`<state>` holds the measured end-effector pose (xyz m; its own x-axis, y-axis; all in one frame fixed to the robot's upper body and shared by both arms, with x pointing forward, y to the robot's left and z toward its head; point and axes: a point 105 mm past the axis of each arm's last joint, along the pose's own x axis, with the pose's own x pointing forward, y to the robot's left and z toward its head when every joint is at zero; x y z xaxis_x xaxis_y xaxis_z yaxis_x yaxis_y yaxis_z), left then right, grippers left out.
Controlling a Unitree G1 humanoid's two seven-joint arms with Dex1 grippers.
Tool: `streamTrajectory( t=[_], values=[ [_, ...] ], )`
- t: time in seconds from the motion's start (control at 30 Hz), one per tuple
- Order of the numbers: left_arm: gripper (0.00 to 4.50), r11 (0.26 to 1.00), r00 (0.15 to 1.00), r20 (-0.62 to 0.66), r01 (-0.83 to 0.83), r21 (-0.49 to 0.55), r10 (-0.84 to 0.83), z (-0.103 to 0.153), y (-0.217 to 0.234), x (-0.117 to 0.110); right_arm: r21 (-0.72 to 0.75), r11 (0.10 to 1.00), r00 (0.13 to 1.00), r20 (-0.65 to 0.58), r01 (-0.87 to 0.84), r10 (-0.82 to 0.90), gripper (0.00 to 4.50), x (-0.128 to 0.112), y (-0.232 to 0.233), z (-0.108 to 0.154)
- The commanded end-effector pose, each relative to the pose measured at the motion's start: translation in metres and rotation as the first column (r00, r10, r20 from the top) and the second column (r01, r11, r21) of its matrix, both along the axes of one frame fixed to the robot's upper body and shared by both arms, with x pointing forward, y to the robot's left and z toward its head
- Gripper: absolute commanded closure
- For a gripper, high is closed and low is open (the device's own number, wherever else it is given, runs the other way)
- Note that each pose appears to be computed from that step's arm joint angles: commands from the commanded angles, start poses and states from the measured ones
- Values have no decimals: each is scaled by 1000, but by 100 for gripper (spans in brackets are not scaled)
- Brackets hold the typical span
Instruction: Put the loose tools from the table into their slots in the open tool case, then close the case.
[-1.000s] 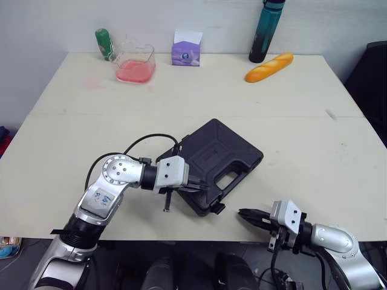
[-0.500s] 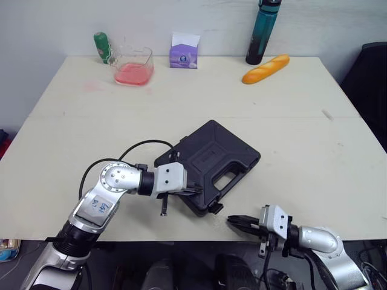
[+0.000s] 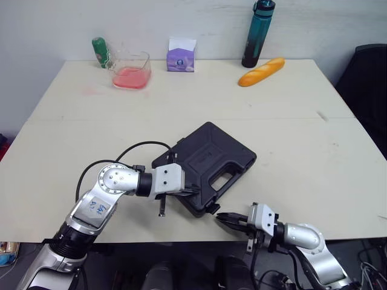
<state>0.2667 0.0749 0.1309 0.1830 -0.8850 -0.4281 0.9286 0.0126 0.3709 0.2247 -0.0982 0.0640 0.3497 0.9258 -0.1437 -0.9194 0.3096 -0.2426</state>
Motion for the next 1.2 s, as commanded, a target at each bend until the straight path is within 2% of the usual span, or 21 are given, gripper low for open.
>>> streamTrajectory(
  t=[0.03,0.6,0.97,1.2],
  values=[
    [448,989,982,-180,-38,144,64,-53,13,-9,32,999,998,53,-31,29,449,-1,6,16],
    [448,987,978,-194,-49,151,78,-57,12,-9,41,994,989,113,-103,98,449,1,25,49],
    [448,986,974,-207,-59,157,91,-60,13,-9,48,993,989,114,-105,99,449,14,36,74],
    [448,985,971,-218,-67,162,102,-63,14,-10,36,994,991,92,-99,95,449,15,34,79]
  ],
)
